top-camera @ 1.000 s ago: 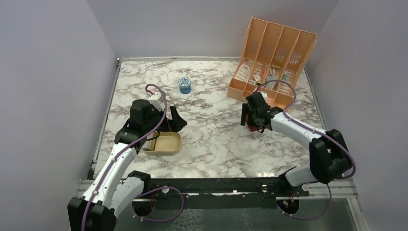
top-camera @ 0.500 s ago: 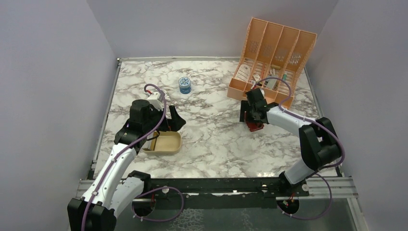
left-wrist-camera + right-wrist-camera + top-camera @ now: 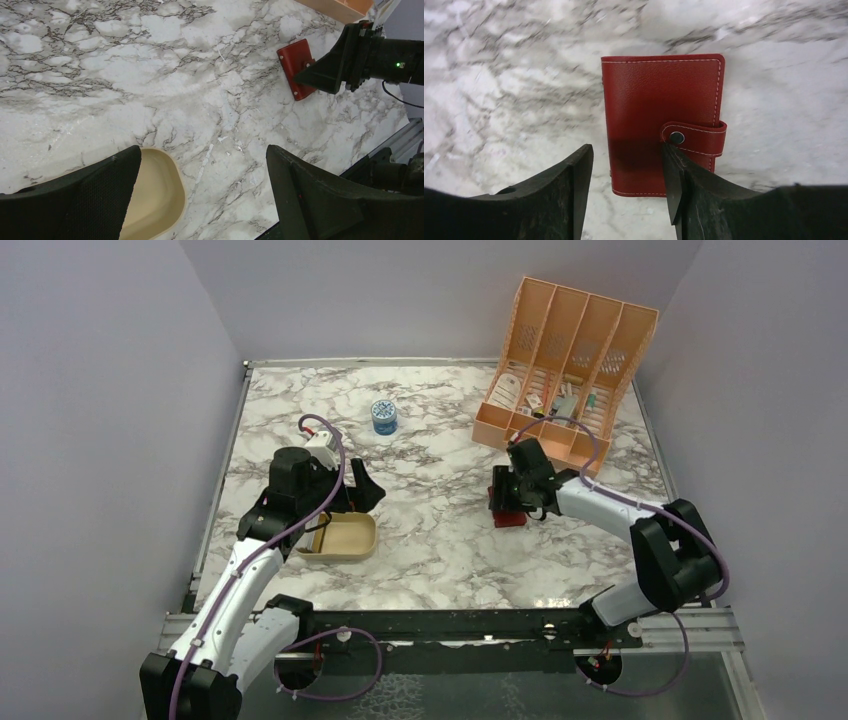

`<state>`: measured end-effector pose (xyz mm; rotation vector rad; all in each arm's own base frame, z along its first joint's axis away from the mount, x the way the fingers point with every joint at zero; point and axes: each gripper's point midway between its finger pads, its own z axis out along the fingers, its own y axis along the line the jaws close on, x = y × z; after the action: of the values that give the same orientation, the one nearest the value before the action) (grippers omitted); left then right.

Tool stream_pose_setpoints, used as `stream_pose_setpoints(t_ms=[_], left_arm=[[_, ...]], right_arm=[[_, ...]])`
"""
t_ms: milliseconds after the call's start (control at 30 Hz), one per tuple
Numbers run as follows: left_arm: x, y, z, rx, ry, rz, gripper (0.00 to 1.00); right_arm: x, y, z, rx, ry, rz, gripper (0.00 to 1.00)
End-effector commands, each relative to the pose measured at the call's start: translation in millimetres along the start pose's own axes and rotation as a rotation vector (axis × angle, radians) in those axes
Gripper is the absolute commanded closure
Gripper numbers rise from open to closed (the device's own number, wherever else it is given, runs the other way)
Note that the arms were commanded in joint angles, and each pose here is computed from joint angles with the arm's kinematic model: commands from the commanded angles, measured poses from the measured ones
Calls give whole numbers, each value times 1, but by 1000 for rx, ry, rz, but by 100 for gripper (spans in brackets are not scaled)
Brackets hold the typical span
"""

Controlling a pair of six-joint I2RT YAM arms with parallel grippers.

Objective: Put the credit cards into the card holder
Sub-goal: Move the card holder to the center of the board, then open the card holder at the center of the board.

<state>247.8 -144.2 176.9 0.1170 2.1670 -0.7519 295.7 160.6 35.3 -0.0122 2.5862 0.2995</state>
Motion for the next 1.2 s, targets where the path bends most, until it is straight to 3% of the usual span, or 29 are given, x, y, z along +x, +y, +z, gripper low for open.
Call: stream_pose_setpoints(t_ms=[0, 267, 500, 767, 1167], left_arm=[[-3, 0, -3, -8, -19, 11, 1], [0, 1, 0, -5, 1, 3, 1], [1, 1, 0, -7, 1, 5, 1], [0, 0, -1, -4, -3, 8, 1], [0, 0, -2, -1, -7, 12, 1]], right_arm=[[31, 38, -10, -126, 69, -4, 47], [32, 66, -36, -167, 60, -25, 50], [-3, 32, -52, 68, -51, -9, 54], [9, 18, -36, 207, 1, 142, 57], [32, 20, -8, 208, 85, 159, 58]])
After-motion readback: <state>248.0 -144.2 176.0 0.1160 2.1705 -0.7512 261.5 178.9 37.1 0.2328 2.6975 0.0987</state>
